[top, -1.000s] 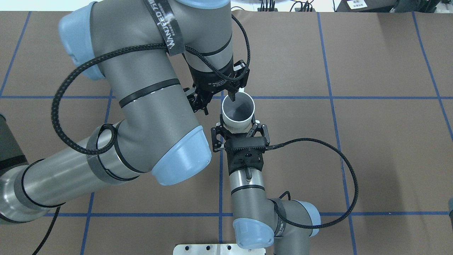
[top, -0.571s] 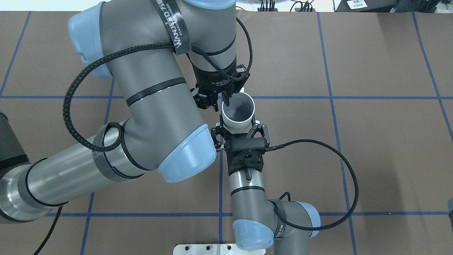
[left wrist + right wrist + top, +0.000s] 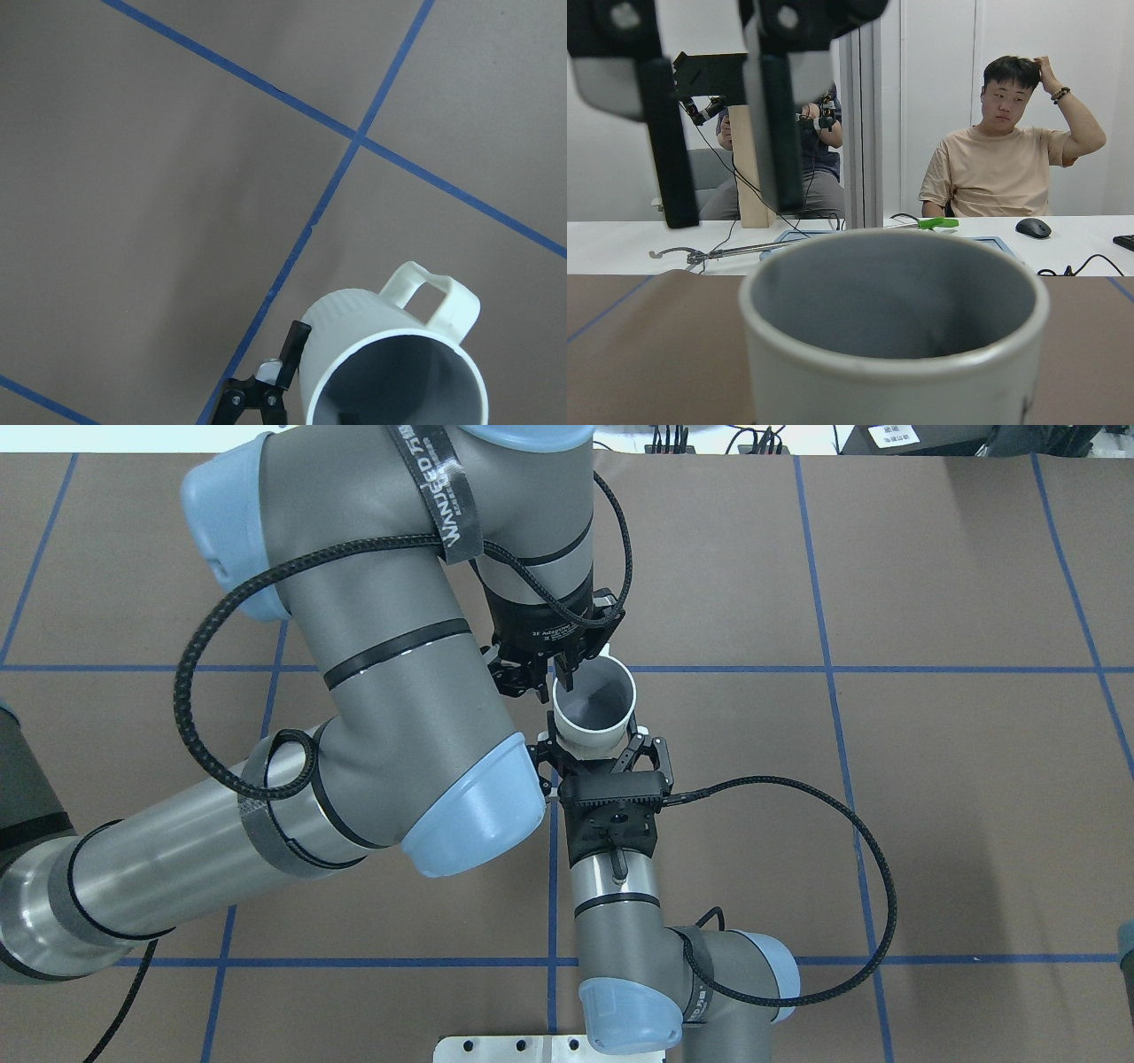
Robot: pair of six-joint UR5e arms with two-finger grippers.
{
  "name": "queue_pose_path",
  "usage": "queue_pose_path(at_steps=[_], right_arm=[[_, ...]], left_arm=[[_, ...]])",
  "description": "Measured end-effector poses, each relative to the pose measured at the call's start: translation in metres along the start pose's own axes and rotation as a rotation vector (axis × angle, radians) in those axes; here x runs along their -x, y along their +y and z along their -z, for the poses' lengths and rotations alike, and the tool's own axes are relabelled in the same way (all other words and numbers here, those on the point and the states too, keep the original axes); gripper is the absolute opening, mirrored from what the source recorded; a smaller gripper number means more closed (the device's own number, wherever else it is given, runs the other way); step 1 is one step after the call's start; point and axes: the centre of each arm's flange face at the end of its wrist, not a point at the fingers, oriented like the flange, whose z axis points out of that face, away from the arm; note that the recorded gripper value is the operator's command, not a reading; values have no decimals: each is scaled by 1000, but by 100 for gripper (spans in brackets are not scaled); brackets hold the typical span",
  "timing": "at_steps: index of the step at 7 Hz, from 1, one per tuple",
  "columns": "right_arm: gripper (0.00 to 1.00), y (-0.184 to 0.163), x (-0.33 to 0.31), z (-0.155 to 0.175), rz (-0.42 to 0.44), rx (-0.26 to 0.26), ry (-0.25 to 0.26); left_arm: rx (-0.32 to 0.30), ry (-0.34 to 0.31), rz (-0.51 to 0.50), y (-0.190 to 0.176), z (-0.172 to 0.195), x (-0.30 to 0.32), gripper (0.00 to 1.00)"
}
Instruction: Left arm hands cup to right arm to dump lemon
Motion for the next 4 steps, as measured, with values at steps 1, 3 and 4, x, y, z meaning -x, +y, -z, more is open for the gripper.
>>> queue_pose_path(at_steps=[1, 3, 4], right_arm=[[11, -2, 2, 1, -3, -2, -1], [11, -4, 5, 2, -1, -3, -1], [11, -5, 5, 2, -1, -4, -2]], left_arm=[[1, -4, 1, 0, -2, -1, 32], [4, -11, 0, 1, -6, -2, 33], [5, -14, 1, 1, -8, -1, 33]])
